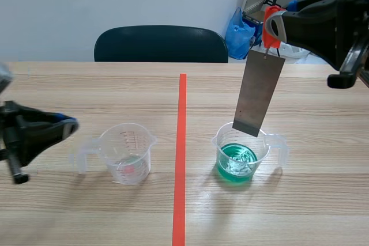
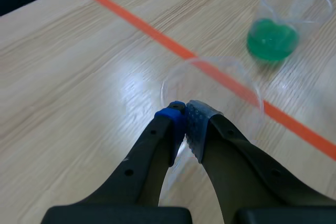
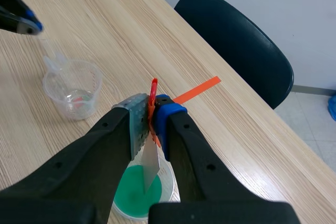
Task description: Do the redox reaction experiment
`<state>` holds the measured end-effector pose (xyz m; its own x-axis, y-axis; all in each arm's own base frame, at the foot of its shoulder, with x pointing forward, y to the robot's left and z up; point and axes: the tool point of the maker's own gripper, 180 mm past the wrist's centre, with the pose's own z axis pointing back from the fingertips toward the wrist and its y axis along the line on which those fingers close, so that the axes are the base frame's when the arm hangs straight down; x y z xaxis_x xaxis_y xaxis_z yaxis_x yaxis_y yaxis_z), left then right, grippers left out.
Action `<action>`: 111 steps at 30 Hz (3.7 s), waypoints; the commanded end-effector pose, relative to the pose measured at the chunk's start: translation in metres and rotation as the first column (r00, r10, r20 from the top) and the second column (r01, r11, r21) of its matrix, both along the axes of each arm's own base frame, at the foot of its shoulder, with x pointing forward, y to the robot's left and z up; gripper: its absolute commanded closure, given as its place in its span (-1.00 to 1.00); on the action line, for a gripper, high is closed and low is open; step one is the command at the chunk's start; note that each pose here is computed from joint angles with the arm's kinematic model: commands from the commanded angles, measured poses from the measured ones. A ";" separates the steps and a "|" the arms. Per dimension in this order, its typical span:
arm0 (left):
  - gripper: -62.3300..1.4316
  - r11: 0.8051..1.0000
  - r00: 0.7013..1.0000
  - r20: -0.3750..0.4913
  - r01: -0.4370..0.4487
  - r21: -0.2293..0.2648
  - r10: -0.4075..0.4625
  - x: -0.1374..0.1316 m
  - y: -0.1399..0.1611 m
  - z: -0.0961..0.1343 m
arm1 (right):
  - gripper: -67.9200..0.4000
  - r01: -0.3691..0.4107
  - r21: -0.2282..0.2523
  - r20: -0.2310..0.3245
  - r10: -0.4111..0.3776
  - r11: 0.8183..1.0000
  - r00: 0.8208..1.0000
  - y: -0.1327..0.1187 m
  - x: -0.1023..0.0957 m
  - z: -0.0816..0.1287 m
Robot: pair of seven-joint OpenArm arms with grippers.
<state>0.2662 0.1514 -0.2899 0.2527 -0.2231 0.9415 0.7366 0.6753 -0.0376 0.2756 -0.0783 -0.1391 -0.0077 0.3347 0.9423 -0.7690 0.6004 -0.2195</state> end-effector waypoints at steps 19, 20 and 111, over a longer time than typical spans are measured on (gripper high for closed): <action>0.87 0.963 0.952 0.147 -0.271 -0.007 0.269 -0.190 0.096 0.023 | 0.97 -0.013 0.015 0.035 0.013 1.000 0.999 0.004 0.000 0.012; 0.86 0.961 0.947 0.169 -0.277 -0.002 0.273 -0.195 0.097 0.027 | 0.97 -0.013 0.016 0.034 0.013 1.000 0.999 0.004 0.000 0.012; -1.00 0.898 0.862 0.273 -0.440 -0.015 0.427 -0.228 0.109 0.050 | 0.97 -0.013 0.016 0.034 0.013 1.000 0.999 0.004 0.000 0.012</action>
<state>0.0359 0.2614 -0.2451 0.1027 -0.2004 0.9743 0.3513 0.9237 0.1529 0.2752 -0.0779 -0.1392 -0.0085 0.3356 0.9420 -0.7710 0.5976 -0.2199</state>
